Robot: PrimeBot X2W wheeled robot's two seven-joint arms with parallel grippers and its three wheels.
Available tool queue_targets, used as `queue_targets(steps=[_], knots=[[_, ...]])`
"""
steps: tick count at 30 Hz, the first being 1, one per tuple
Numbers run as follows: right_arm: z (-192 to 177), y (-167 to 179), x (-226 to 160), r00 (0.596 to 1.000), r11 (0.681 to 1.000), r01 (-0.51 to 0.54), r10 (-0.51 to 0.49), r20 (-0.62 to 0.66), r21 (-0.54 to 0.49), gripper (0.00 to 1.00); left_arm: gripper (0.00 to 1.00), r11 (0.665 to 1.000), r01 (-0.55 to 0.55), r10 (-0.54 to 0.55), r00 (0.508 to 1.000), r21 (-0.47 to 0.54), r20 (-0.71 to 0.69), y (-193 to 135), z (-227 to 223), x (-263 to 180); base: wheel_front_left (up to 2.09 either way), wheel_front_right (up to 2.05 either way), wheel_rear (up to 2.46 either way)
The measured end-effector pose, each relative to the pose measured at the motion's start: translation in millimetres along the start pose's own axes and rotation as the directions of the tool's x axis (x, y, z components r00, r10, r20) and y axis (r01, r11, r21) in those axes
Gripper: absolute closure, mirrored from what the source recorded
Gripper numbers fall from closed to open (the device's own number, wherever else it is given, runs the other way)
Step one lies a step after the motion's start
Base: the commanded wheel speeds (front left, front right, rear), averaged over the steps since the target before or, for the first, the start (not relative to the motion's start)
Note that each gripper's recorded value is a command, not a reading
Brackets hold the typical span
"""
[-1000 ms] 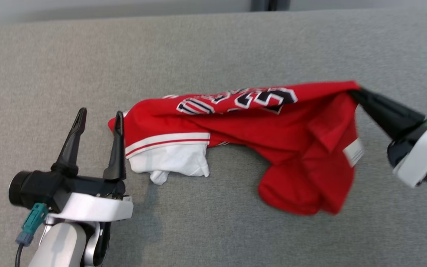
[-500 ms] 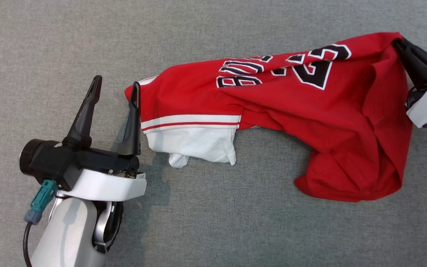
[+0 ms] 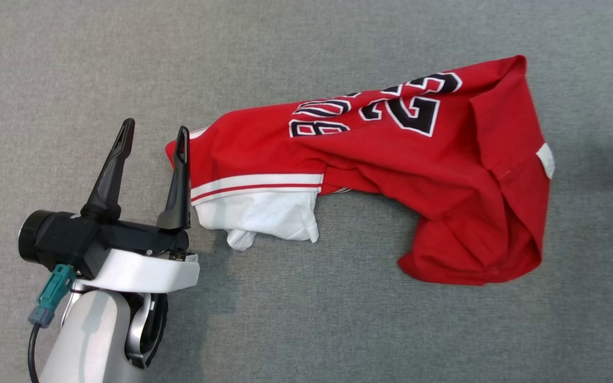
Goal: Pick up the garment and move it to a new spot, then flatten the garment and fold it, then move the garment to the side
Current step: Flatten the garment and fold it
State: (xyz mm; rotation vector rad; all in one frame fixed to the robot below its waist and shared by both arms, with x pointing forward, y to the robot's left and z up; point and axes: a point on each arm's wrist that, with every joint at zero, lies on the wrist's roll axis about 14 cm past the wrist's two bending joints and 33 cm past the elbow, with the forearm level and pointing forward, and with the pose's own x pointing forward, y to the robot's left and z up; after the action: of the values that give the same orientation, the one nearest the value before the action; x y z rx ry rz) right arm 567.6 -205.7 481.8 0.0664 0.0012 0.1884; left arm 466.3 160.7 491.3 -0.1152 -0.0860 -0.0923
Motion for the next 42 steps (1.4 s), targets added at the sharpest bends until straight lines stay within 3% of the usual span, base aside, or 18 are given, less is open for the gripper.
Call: queue_targets(steps=[5,10,25,32,42], knots=[[34.0,4.1,-30.2,0.992,0.999,0.043,-0.040,0.123,-0.026,0.00,0.00,1.000,0.017,-0.017,1.000,0.009,0.013,-5.4,7.5,-4.4,0.00,0.00,0.00],[43.2,21.7,-74.0,0.984,0.998,0.063,-0.058,0.167,-0.025,0.00,0.00,0.999,0.033,-0.033,0.999,0.017,0.011,-9.7,12.2,-14.4,0.00,0.00,0.00],[47.9,52.7,-169.3,0.989,0.993,0.119,-0.118,0.093,-0.004,0.00,0.00,0.999,0.041,-0.040,0.998,0.034,-0.038,-16.2,18.6,-60.3,0.00,0.00,0.00],[55.6,55.6,-190.0,0.987,0.991,0.133,-0.132,0.092,-0.005,0.00,0.00,0.999,0.033,-0.032,0.999,0.026,-0.034,-16.5,26.7,-74.7,0.00,0.00,0.00],[61.4,59.4,-190.9,0.987,0.992,0.129,-0.128,0.102,-0.004,0.00,0.00,1.000,0.018,-0.018,1.000,0.020,-0.024,-13.6,31.7,-75.6,0.00,0.00,0.00]])
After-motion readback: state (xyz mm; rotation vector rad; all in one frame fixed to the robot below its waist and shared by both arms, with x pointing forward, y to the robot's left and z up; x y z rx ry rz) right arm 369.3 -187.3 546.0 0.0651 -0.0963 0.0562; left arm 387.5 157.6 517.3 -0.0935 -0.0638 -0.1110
